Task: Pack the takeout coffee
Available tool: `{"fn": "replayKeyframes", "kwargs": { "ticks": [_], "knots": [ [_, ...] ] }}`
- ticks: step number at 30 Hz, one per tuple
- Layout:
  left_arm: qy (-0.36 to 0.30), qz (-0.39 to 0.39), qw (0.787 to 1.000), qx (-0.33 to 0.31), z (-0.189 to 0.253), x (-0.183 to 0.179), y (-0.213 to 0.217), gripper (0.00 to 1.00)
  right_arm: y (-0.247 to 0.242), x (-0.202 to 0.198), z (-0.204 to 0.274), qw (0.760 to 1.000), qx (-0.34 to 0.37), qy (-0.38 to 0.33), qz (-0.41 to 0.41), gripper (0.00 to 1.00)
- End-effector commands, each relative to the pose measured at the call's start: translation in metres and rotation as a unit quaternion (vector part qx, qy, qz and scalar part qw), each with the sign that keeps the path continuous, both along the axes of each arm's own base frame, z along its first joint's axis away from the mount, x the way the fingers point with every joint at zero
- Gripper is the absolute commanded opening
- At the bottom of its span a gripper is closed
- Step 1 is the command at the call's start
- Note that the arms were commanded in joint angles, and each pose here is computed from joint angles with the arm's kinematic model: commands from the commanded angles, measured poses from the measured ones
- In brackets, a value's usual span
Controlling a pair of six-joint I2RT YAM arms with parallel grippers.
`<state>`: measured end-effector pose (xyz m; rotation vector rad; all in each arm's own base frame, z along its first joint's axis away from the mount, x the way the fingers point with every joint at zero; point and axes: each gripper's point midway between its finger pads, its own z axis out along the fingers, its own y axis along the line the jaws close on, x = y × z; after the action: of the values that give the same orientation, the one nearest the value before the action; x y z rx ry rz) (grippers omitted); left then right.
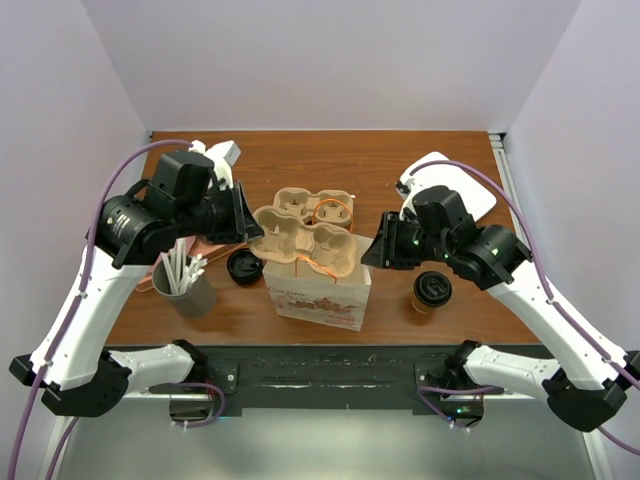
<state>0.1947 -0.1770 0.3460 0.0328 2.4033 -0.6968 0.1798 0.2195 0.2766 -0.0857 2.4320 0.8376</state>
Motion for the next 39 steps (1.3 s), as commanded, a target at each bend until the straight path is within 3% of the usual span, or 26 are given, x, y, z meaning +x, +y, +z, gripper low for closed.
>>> {"fn": "replayKeyframes", "kwargs": {
  "ticks": [1,4,13,28,39],
  "knots": [
    [-0.017,-0.002,0.999,-0.035,0.011,-0.001,-0.007,0.11,-0.006,0.005,0.012,1.0,-0.003,-0.022,-0.019,0.28],
    [-0.022,-0.003,0.998,-0.053,0.014,-0.001,-0.01,0.11,-0.011,0.004,0.013,0.999,-0.006,-0.028,-0.029,0.18],
    [-0.021,-0.021,0.995,-0.091,0.017,-0.001,-0.026,0.11,-0.018,0.0,0.015,0.998,0.005,-0.034,-0.047,0.0],
    [0.014,0.006,0.986,-0.163,0.004,-0.003,-0.041,0.06,-0.015,0.003,0.023,0.995,0.054,-0.044,-0.076,0.0],
    [0.023,0.004,0.988,-0.155,-0.021,-0.004,-0.041,0.11,-0.018,0.004,0.025,0.993,0.056,-0.047,-0.088,0.0]
  ]
}}
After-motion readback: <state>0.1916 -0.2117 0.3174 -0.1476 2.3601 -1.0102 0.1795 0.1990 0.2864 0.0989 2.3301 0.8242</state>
